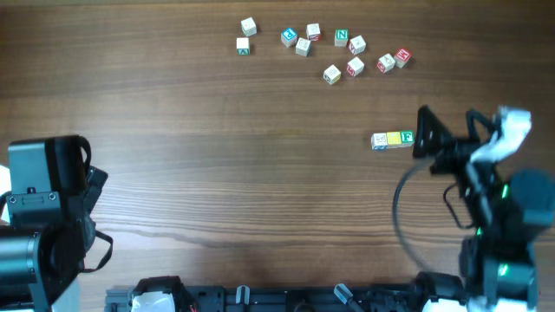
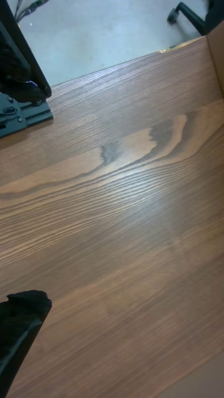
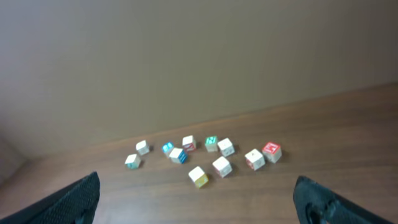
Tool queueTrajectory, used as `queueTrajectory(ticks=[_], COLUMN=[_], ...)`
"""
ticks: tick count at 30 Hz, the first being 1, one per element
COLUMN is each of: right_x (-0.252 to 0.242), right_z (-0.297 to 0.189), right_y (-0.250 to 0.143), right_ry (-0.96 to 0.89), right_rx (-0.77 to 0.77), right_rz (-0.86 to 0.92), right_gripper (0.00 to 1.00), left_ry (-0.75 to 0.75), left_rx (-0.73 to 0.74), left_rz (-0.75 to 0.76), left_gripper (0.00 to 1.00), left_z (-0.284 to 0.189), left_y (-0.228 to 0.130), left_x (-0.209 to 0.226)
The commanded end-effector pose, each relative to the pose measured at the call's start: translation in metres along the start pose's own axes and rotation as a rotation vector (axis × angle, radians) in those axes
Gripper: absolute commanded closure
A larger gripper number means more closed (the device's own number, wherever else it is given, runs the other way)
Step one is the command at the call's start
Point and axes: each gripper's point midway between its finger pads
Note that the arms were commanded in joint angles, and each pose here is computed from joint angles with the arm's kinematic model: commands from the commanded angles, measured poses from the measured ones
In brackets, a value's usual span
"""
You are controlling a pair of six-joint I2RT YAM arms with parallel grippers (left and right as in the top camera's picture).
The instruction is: Form a horizontal line
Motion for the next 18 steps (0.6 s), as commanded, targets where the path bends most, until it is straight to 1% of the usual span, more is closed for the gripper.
queueTrajectory(ticks=[1, 5, 7, 10, 16, 18], right_x=[0.022, 0.036, 0.038, 0.036, 0.020, 0.016], right_z=[-0.028, -0.054, -0.060, -0.061, -0.061, -0.056], right_y=[0.004, 0.015, 0.014, 0.009, -0.012, -0.022], right_ry=[0.109, 0.159, 0.162, 0.159, 0.082, 0.068], right_rx=[-0.192, -0.410, -0.464, -0.508, -0.556, -0.537], right_rz=[-0.077, -0.154, -0.161, -0.158, -0.100, -0.095], right_gripper=[0.00, 0.00, 0.00, 0.00, 0.00, 0.00], left_ry=[0.010, 0.010, 0.010, 0.010, 0.010, 0.010], left_rx=[-0.017, -0.018, -0.017, -0.017, -0.017, -0.017], left_rz=[-0.006, -0.007, -0.006, -0.006, -0.007, -0.006], left_gripper=[0.00, 0.00, 0.00, 0.00, 0.00, 0.00], left_z=[0.000, 0.000, 0.000, 0.000, 0.000, 0.000], left_y=[0.003, 0.003, 0.003, 0.003, 0.003, 0.003], left_x=[0.003, 0.003, 0.003, 0.003, 0.003, 0.003])
Point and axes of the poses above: each gripper's point midway between its finger pads, its own z axis out along the fingers, its own x axis along the line the jaws close on, y = z × x, and after that the axes turned 6 degrees about -z, right-handed
